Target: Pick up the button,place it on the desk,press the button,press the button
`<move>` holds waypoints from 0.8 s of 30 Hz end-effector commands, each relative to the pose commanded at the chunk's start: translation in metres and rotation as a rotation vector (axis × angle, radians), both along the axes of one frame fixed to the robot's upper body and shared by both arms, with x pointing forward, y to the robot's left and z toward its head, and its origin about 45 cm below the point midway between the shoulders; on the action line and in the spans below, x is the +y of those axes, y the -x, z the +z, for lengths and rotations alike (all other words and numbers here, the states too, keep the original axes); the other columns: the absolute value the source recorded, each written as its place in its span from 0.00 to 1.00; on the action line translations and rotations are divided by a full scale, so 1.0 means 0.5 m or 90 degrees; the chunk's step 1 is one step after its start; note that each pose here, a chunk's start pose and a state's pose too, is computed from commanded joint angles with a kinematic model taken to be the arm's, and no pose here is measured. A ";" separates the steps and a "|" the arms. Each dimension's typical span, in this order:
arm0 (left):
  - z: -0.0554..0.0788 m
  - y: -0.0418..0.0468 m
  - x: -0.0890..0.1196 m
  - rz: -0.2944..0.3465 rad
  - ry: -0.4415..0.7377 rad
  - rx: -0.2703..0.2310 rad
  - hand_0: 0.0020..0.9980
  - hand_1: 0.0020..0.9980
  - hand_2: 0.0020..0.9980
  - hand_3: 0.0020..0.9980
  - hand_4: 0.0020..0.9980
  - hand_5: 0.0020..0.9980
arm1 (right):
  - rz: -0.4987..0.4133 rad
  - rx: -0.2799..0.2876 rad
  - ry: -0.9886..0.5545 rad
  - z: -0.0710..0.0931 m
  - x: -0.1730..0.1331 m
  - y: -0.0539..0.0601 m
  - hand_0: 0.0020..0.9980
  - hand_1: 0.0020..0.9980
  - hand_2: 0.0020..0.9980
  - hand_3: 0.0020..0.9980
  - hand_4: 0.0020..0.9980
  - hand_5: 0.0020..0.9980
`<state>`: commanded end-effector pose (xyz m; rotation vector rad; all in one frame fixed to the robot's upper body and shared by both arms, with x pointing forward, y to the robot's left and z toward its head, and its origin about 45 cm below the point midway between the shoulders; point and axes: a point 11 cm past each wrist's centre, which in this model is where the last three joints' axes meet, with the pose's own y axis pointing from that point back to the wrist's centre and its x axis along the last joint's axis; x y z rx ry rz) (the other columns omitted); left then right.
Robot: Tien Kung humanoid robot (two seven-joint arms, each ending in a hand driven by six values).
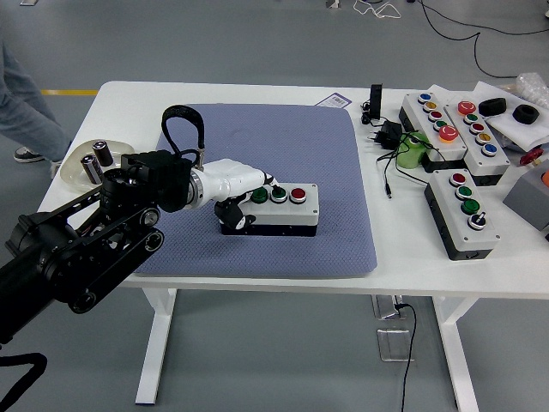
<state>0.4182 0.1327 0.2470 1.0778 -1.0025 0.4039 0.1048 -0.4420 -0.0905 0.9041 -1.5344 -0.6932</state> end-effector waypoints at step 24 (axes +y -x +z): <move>0.049 0.002 -0.065 -0.032 0.082 -0.039 0.04 0.02 0.05 0.86 0.61 0.00 | 0.001 -0.004 -0.001 0.002 0.000 -0.007 0.65 0.56 0.59 0.63 0.25 0.26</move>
